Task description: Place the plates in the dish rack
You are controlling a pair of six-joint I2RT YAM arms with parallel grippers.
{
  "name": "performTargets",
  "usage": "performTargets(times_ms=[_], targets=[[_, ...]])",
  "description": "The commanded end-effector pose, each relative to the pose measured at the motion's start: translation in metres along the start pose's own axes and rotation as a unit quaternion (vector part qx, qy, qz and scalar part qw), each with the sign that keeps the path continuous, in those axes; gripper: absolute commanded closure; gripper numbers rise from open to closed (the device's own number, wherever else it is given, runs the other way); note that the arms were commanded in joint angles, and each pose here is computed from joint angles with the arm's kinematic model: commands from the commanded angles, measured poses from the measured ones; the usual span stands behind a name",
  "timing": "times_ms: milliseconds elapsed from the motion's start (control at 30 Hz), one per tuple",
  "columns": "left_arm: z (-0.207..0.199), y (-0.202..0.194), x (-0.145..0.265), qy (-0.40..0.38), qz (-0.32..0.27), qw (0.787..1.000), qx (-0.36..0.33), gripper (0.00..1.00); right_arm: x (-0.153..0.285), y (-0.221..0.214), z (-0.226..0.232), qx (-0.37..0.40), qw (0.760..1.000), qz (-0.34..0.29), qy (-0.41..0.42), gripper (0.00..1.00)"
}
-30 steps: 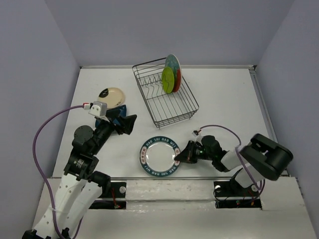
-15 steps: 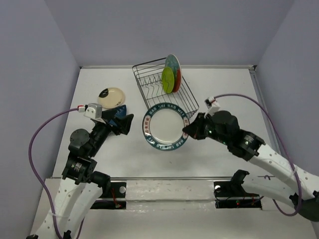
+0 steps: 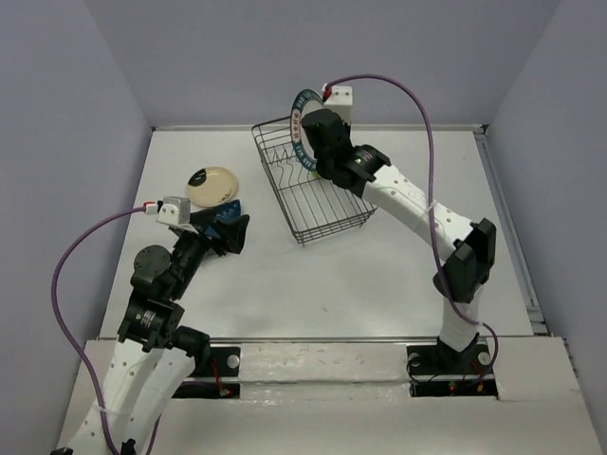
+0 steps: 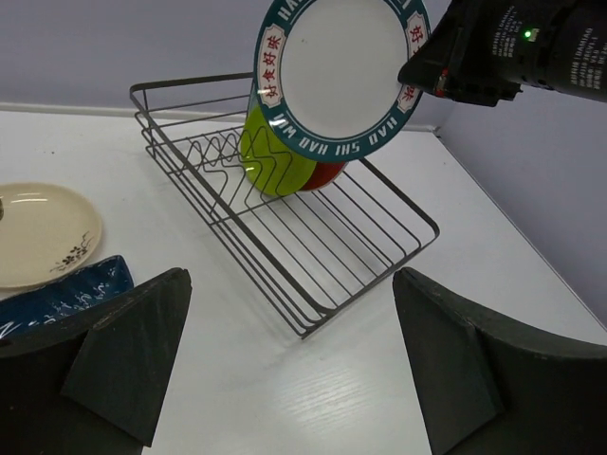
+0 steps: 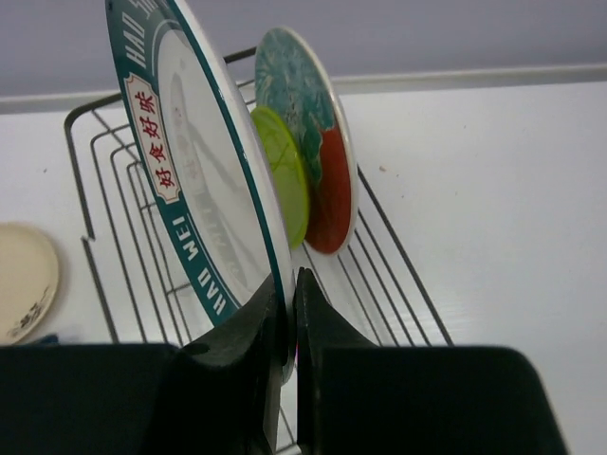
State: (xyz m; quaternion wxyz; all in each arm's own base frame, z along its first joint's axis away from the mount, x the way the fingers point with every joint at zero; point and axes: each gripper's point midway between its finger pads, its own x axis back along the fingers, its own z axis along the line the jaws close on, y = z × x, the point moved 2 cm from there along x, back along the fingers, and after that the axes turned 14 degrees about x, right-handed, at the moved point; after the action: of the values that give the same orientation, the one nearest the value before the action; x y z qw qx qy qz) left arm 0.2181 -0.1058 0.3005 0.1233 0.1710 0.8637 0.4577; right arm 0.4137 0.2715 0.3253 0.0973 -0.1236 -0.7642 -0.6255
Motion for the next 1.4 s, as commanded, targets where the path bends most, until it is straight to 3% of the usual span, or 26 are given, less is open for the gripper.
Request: performTargets(times_ms=[0, 333, 833, 933, 1033, 1100, 1200, 1367], targets=[[0.001, 0.020, 0.000, 0.024, -0.037, 0.999, 0.008, 0.01, -0.014, 0.059, -0.026, -0.021, 0.995, -0.061, -0.082, 0.93], [0.013, 0.029, 0.001, 0.072, -0.069, 0.994, 0.035, 0.01, -0.079, 0.032, -0.013, 0.034, 0.995, -0.035, -0.085, 0.93], [0.029, 0.017, -0.007, 0.109, -0.049, 0.991, 0.066, 0.01, -0.111, -0.036, 0.035, 0.073, 0.997, 0.020, -0.003, 0.93], [0.043, 0.015, -0.012, 0.138, -0.047, 0.986, 0.076, 0.01, -0.106, -0.033, 0.041, 0.063, 0.998, 0.018, 0.023, 0.77], [0.069, 0.011, -0.016, 0.199, -0.035, 0.976, 0.081, 0.01, -0.096, -0.022, 0.041, 0.054, 0.997, 0.009, 0.048, 0.53], [0.090, 0.007, -0.020, 0.233, -0.027, 0.968, 0.085, 0.01, -0.085, -0.012, 0.039, 0.046, 0.997, 0.002, 0.067, 0.45], [0.115, 0.003, -0.022, 0.270, -0.010, 0.959, 0.084, 0.01, -0.073, -0.012, 0.039, 0.034, 0.995, 0.005, 0.093, 0.42], [0.163, 0.002, -0.011, 0.373, -0.020, 0.924, 0.078, 0.11, -0.017, 0.000, 0.048, 0.000, 0.983, -0.023, 0.181, 0.42]])
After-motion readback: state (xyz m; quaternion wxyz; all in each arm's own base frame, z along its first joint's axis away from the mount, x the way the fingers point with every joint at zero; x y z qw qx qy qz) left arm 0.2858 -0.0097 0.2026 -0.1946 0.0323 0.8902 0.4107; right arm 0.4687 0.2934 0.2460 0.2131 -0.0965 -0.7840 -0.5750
